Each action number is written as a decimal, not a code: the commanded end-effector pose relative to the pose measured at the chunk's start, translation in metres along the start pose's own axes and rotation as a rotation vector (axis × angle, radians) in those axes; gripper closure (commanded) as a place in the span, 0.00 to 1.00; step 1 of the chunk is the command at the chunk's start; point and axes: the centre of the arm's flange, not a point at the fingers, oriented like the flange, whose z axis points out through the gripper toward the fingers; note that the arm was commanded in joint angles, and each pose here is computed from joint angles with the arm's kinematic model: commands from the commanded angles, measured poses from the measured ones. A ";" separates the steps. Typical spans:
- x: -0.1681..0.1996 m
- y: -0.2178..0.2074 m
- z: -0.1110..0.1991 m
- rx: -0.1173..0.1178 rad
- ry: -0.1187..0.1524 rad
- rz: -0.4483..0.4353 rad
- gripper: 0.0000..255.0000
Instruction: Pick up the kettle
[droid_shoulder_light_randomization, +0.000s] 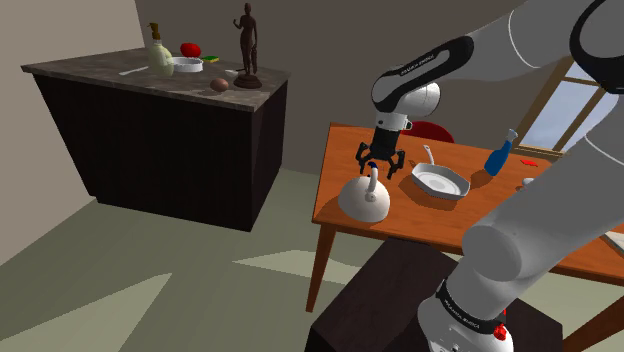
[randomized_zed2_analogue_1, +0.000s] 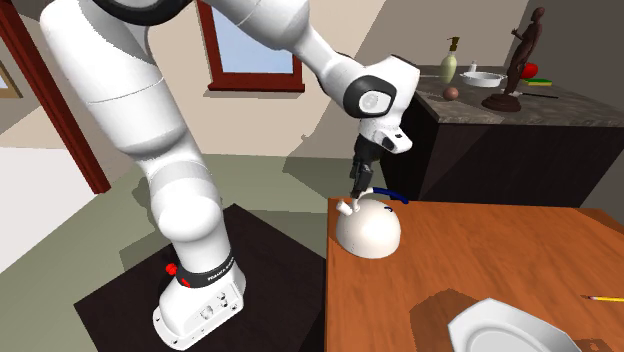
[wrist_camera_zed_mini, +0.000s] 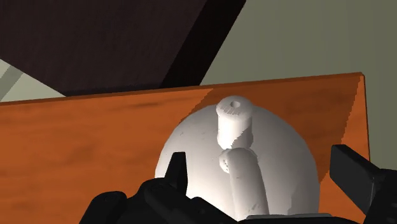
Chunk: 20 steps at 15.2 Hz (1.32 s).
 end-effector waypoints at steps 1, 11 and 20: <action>0.004 0.004 0.012 0.002 -0.001 0.025 0.00; 0.011 0.004 0.040 0.002 -0.001 0.025 1.00; 0.010 0.004 0.035 0.002 -0.001 0.025 1.00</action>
